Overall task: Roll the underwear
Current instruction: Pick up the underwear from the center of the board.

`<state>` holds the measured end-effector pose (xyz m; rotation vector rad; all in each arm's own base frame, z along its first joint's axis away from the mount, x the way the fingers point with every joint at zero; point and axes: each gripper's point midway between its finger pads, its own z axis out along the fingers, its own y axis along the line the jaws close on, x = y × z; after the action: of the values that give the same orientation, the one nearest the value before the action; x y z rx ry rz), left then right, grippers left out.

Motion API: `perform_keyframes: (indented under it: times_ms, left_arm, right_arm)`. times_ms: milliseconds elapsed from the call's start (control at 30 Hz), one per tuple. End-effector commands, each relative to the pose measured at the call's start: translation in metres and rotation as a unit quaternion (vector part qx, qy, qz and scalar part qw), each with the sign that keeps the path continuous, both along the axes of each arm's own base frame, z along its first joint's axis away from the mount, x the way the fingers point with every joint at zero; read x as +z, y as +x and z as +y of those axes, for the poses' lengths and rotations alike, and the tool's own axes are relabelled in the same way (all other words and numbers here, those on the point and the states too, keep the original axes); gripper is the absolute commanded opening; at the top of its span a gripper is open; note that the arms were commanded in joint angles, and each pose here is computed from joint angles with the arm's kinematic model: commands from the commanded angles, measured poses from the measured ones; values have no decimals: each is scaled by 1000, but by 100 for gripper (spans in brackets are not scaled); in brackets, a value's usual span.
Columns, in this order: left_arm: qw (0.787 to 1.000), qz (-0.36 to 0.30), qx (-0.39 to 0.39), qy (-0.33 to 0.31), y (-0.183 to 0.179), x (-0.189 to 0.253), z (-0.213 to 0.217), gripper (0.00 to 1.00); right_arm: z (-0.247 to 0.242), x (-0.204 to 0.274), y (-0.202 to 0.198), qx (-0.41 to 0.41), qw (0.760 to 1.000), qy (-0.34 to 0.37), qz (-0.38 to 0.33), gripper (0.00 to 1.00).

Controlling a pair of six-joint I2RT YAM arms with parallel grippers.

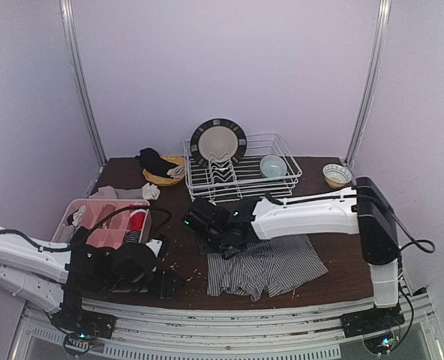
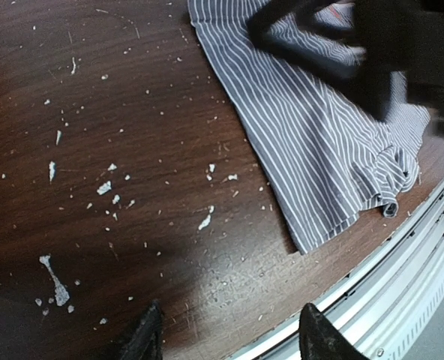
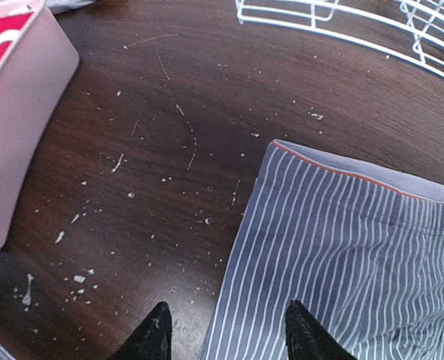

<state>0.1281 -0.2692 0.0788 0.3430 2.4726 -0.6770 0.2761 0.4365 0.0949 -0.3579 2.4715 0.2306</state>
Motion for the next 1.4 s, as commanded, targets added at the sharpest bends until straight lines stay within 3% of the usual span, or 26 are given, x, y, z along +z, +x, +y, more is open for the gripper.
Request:
perform_keyframes:
  times_ms: [0,700,867,1033,1133,1367]
  left_arm:
    - [999,5,17,-27,2,1,-2,60]
    - [999,19,23,-34,0,-10,-3,59]
    - [999,21,27,-30,0,-14,-3,58]
    - [999,14,27,-37,1,-19,-8,54]
    - [999,16,9,-39,0,-19,-24,49]
    - [999,30,-9,-12,2,-35,-54,53]
  right_arm:
    - [-1,-18,17,-14,999,-34,15,48]
    - [8,-72,50,-19,996,-53,69,34]
    - [2,-82,50,-31,995,-56,78,24]
    - [4,-76,48,-36,996,-6,88,0]
    - [12,-66,46,-33,995,29,94,0]
    - [22,-50,42,-38,989,92,105,0]
